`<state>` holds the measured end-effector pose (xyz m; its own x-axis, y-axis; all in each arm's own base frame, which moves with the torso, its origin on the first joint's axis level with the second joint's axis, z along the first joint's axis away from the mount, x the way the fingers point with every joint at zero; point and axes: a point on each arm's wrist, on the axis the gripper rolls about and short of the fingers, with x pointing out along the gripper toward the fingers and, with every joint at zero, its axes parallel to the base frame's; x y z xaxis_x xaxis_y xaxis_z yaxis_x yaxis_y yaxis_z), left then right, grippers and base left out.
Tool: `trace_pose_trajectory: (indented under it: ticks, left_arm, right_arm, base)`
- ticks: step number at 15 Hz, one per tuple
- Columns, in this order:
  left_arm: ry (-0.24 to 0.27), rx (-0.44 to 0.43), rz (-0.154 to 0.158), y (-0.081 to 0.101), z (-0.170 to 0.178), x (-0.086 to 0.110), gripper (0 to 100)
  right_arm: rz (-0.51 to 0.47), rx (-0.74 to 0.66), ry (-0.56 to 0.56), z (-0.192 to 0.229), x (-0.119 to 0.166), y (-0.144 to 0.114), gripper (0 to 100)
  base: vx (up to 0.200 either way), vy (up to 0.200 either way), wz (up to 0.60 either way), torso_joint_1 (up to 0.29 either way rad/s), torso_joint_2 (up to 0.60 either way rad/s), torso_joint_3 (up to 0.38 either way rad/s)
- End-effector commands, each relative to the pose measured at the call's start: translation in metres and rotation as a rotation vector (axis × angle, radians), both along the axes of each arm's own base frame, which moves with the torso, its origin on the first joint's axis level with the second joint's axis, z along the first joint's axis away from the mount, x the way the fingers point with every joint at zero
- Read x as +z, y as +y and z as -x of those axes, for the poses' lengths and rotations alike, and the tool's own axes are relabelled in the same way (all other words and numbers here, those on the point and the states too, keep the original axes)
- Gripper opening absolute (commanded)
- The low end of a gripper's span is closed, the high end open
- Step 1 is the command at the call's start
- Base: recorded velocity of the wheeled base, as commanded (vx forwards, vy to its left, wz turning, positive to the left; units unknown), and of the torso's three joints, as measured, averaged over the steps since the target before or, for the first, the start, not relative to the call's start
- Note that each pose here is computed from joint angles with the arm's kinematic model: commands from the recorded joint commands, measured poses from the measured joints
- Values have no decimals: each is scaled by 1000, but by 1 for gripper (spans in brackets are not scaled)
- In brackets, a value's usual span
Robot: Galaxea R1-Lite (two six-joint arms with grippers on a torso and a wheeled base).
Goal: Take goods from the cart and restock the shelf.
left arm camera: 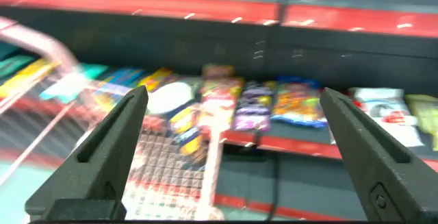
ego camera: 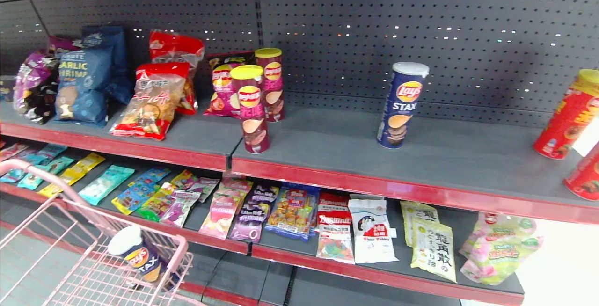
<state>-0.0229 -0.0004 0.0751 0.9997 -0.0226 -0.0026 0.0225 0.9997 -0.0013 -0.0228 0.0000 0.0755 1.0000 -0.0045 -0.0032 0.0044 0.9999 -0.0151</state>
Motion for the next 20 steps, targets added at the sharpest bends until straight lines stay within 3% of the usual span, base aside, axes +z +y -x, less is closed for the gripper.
trace_pose_trajectory:
  ticks: [1,11,20]
  left_arm:
    - [1,0,0,0,0,0,100]
    - [1,0,0,0,0,0,100]
    - [1,0,0,0,0,0,100]
  right_arm:
    - [0,1,0,0,0,0,100]
    - [-1,1,0,0,0,0,100]
    - [-4,1,0,0,0,0,100]
  base:
    - [0,0,600,2,2,7]
    - [0,0,600,3,1,3]
    - [0,0,0,-64,151,88]
